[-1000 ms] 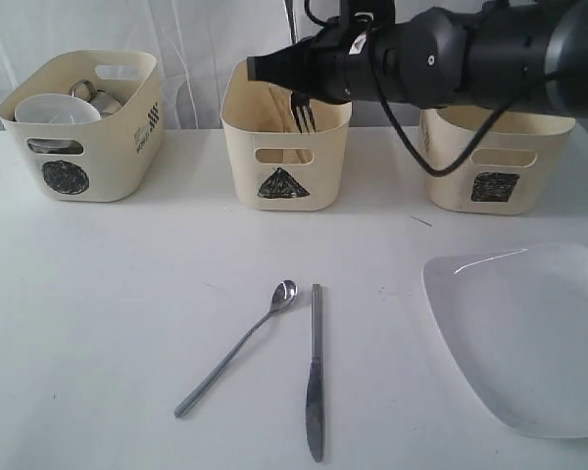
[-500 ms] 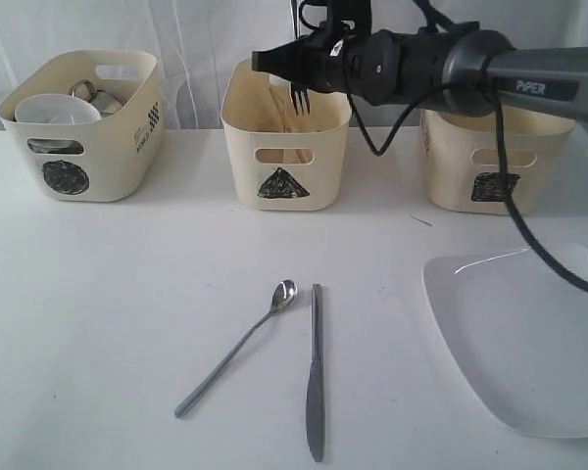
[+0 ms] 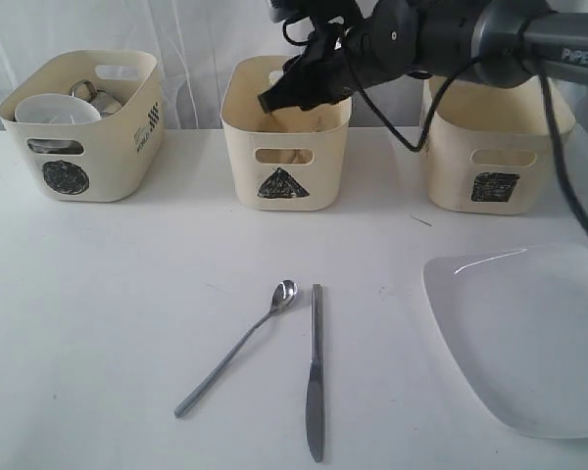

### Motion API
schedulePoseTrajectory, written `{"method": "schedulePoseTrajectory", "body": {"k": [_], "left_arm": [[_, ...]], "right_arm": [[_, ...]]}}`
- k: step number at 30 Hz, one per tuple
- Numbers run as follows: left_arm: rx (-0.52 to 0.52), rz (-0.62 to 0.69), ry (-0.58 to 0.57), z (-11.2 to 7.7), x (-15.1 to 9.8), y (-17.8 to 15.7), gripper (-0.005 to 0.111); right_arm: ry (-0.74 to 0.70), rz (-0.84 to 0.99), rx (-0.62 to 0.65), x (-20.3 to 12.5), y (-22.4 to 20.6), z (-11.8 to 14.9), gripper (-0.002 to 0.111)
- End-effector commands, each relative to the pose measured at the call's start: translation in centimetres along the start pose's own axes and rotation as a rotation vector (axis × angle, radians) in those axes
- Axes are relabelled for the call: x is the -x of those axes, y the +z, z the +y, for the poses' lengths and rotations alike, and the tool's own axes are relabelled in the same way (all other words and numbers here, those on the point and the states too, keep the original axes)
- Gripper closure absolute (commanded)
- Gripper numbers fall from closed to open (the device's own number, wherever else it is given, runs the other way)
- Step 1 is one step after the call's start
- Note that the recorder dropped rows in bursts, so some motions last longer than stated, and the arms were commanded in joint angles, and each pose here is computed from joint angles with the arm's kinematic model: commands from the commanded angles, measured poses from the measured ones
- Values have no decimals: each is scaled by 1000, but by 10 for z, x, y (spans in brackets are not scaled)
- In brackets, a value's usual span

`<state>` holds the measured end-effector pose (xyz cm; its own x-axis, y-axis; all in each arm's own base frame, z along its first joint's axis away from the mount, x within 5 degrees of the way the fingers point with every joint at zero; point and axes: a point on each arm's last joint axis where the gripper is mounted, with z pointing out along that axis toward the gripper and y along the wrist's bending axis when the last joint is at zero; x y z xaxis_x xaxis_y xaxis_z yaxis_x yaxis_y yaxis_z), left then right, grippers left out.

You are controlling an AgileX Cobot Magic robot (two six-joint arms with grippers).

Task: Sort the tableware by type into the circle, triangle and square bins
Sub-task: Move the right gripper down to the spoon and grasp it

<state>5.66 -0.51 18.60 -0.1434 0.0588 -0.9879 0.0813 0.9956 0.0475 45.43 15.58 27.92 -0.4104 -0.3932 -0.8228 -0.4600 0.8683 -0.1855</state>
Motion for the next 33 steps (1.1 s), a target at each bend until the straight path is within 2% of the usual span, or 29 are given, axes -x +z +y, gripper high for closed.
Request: {"method": "schedulePoseTrajectory", "body": {"k": [1, 2, 6, 7, 9, 12, 14, 17, 33], "left_arm": [[-8, -4, -9, -1, -1, 0, 107], [-8, -4, -9, -1, -1, 0, 107], [-8, -4, -9, -1, -1, 0, 107], [-8, -4, -9, -1, -1, 0, 107], [-8, -4, -9, -1, -1, 0, 107], [-8, -4, -9, -1, -1, 0, 107], [-8, -4, -9, -1, -1, 0, 107], [-8, -4, -9, -1, -1, 0, 107], [-8, -4, -9, -1, -1, 0, 107]], "right_arm": [[-528, 374, 312, -29, -52, 63, 69], [-729, 502, 484, -45, -66, 87, 69], [-868, 417, 539, -44, -70, 133, 69], [-909, 429, 565, -47, -69, 136, 69], [-1152, 408, 669, -58, -59, 143, 69], [-1239, 385, 710, -71, -38, 150, 66], [-1362, 352, 749, -83, -20, 155, 62], [-1392, 343, 766, -95, -6, 159, 56], [-1398, 366, 790, -107, 18, 162, 56]]}}
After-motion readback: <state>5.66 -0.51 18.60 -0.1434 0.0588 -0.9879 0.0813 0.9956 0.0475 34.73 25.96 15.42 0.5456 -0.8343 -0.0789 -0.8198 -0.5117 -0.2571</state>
